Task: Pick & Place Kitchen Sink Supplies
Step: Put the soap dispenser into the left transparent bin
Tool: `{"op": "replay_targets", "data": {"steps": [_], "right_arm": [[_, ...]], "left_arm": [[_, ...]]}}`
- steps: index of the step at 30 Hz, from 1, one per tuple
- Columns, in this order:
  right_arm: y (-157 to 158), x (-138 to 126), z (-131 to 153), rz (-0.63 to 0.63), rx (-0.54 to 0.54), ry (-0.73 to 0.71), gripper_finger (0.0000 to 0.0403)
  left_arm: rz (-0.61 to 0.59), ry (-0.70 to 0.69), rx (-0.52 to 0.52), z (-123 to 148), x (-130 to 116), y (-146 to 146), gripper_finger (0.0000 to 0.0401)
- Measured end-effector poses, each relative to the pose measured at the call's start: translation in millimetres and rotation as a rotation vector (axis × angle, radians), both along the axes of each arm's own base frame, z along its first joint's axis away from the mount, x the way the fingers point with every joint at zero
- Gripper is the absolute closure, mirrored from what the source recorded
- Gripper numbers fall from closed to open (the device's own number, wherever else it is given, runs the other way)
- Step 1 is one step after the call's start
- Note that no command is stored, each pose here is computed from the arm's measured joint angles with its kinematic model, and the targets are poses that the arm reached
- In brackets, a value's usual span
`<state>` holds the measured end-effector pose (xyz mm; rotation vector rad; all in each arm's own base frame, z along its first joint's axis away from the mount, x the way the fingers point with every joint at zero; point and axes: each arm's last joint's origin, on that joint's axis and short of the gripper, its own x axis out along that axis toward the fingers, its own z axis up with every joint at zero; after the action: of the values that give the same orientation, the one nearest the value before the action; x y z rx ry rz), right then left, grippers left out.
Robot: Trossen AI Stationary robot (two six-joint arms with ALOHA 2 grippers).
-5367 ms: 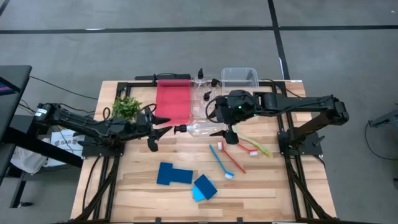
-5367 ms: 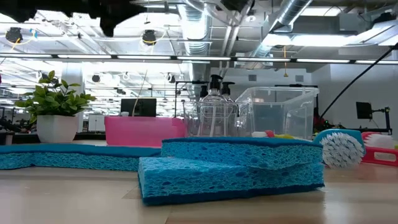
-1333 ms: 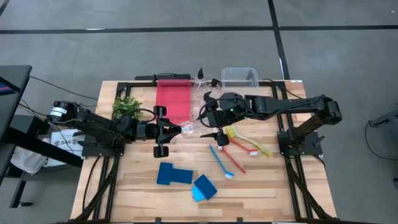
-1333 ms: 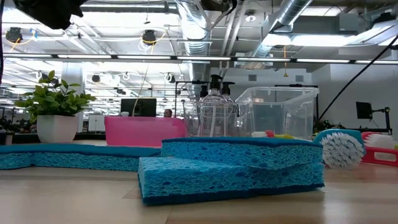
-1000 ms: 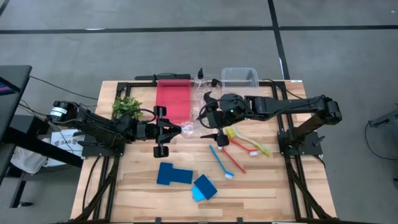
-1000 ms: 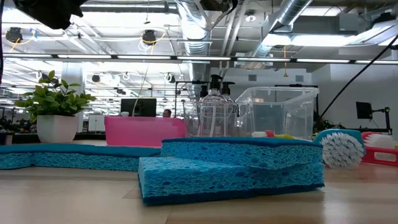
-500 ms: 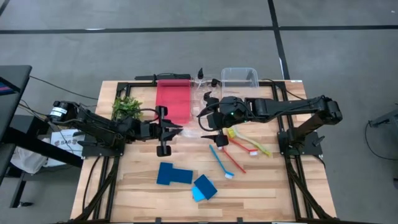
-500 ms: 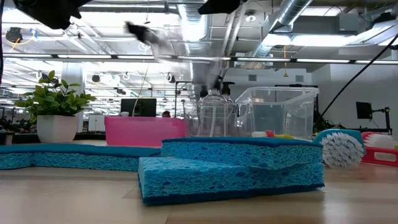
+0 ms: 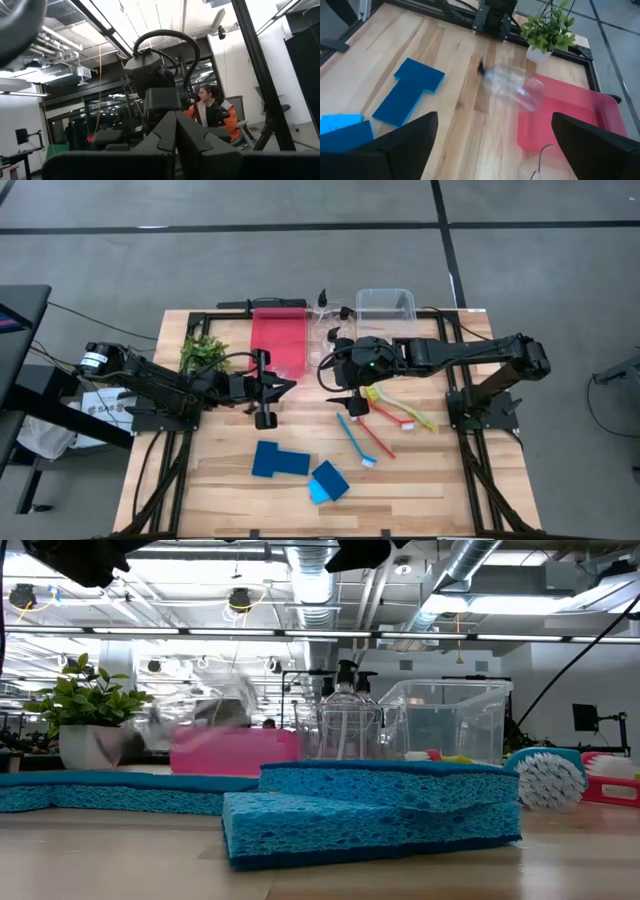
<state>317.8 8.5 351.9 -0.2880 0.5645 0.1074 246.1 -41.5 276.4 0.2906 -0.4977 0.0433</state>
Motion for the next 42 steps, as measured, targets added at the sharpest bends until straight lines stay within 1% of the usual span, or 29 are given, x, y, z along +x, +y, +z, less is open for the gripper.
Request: {"op": "replay_targets", "data": {"steps": [11,14,18,24,26,28,31,33,35,38,40,42], "right_arm": [[0,0,-1,0.000,0.000,0.008,0.0019],[0,0,-1,0.000,0.000,0.008,0.0018],[0,0,-1,0.000,0.000,0.008,0.0019],[0,-1,-2,-0.006,0.008,0.019,0.0017],[0,-2,-3,-0.013,0.020,0.032,0.0017],[0,-3,-4,-0.017,0.027,0.055,0.0019],[1,-6,-8,-0.003,0.078,0.103,0.0020],[3,-7,-10,0.025,0.122,0.136,0.0021],[5,-9,-12,0.062,0.157,0.158,0.0021],[10,-8,-22,0.102,0.180,0.168,0.0021],[12,-7,-29,0.099,0.193,0.168,0.0021],[13,-7,-36,0.090,0.214,0.165,0.0021]], "left_arm": [[-0.004,0.015,0.007,-1,0,-2,0.0382],[-0.006,0.031,0.015,-3,1,-2,0.0372],[-0.002,0.052,0.020,-5,2,-2,0.0341],[0.041,0.101,0.003,-8,3,-1,0.0271],[0.073,0.129,-0.035,-9,3,-1,0.0249],[0.143,0.157,-0.086,-7,-2,-1,0.0231],[0.248,0.239,-0.122,-2,-14,-3,0.0218],[0.292,0.294,-0.134,1,-25,-6,0.0218],[0.307,0.334,-0.171,4,-37,-9,0.0222],[0.296,0.374,-0.262,6,-51,-13,0.0231],[0.291,0.387,-0.331,6,-57,-14,0.0236],[0.302,0.422,-0.367,2,-59,-13,0.0242]]}}
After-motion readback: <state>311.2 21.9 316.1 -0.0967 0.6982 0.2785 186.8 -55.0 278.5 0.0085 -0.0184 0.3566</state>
